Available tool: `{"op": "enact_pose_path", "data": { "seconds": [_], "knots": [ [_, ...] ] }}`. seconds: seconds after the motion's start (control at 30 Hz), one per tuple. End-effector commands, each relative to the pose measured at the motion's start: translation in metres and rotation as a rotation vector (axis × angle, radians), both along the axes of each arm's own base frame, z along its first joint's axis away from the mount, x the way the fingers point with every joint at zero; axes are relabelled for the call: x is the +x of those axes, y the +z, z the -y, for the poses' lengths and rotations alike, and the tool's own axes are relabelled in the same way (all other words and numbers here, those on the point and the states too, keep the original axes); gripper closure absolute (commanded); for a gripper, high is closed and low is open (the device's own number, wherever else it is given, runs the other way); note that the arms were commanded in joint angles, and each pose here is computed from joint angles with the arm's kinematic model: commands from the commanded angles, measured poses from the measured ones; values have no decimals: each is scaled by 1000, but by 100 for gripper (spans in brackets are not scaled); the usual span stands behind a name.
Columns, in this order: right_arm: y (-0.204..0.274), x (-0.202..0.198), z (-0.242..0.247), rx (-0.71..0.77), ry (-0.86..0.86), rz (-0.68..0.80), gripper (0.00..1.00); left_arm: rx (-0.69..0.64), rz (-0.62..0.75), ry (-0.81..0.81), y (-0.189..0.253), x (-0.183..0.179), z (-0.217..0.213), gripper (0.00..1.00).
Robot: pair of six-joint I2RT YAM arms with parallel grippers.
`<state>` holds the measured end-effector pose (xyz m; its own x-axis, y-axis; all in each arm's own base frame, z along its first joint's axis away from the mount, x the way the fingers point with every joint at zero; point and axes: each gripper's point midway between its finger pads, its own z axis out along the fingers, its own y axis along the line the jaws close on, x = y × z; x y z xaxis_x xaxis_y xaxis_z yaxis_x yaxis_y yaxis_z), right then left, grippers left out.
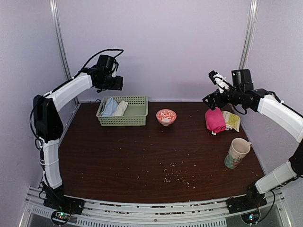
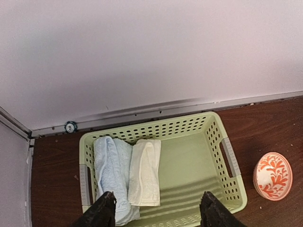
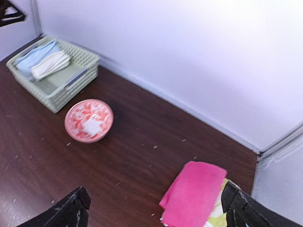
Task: Roll the towels
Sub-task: Reset both arms
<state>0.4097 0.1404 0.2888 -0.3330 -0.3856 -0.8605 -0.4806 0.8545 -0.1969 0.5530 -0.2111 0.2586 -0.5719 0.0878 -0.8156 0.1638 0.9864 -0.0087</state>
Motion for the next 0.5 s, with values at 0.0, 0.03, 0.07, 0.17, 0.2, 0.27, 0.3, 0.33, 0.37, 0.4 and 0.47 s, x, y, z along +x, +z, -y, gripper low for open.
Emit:
{"op": "enact_pose_path", "data": {
  "seconds": [0.0,0.03,0.07,0.17,0.2,0.27,0.3,0.33,0.37,0.4,0.47],
  "knots": [
    [42,26,44,61,-283,146,0,21,147,-57,58,-29,-13,38],
    [46,28,46,75,-303,161,0,21,172,-74,66,-37,-15,38],
    [49,29,48,91,-321,173,0,27,193,-96,72,-46,-16,37],
    [57,33,53,171,-387,192,0,51,213,-150,68,-68,-21,33],
    [59,34,55,199,-406,198,0,55,221,-179,67,-74,-20,33],
    [63,35,58,242,-437,210,0,57,231,-242,60,-87,-15,32],
    [66,34,60,255,-449,219,0,58,245,-271,62,-94,-14,32],
    [67,33,61,263,-456,225,0,60,247,-294,58,-99,-13,31],
    [68,33,62,272,-461,234,0,61,255,-314,55,-104,-12,28],
    [68,32,63,279,-466,238,0,63,264,-327,53,-108,-11,13],
    [67,31,62,289,-463,239,0,65,291,-345,53,-115,-12,2]
  ]
}}
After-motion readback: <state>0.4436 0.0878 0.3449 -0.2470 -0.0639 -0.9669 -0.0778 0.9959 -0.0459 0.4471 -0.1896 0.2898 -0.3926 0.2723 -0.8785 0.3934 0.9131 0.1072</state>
